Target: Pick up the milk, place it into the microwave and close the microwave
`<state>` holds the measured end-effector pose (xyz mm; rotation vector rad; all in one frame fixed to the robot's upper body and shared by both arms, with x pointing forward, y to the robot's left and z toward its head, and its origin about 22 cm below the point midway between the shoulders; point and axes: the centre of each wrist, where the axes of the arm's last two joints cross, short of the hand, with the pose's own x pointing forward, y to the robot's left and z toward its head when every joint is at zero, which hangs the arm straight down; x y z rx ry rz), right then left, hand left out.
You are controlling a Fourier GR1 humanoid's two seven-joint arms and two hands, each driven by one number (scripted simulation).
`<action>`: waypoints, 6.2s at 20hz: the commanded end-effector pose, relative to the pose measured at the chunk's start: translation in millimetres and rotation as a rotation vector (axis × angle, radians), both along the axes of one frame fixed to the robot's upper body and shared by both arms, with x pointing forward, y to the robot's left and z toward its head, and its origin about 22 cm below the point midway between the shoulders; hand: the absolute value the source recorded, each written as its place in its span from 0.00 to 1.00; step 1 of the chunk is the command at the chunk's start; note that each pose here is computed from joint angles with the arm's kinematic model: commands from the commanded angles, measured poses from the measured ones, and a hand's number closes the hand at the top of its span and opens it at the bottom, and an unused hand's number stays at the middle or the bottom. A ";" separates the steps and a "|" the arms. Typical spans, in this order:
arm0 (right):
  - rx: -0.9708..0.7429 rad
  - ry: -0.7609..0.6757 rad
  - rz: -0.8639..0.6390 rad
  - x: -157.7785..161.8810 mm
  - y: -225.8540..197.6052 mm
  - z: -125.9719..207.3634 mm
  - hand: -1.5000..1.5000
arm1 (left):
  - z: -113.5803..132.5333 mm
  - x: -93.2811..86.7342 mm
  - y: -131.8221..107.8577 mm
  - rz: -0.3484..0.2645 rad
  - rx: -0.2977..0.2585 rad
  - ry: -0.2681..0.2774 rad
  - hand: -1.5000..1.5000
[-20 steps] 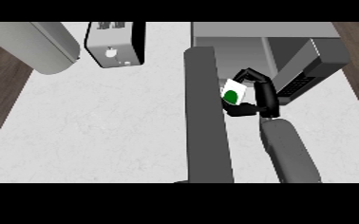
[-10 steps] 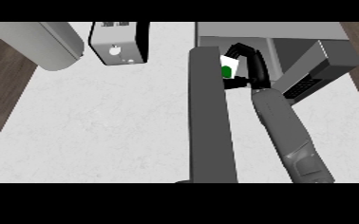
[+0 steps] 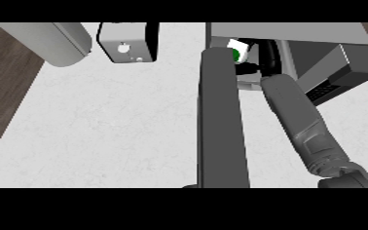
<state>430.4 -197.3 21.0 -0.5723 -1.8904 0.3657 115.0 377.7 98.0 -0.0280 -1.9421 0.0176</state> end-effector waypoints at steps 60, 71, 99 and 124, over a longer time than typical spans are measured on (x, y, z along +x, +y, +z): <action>0.383 0.080 0.187 -44.6 -40.8 -72.3 0.00 | -20.6 67.1 -94.1 -0.424 0.030 0.052 1.00; 0.469 0.120 0.226 -99.1 -52.3 -124.8 0.00 | -29.5 87.4 -129.7 -0.512 0.072 0.127 1.00; 0.394 0.051 0.293 -272.8 -146.8 -98.1 0.00 | -139.2 142.7 -306.8 -0.721 0.461 0.148 1.00; 0.426 -0.026 0.596 -262.5 -141.8 16.0 0.00 | -131.0 157.7 -358.6 -0.510 0.209 0.066 1.00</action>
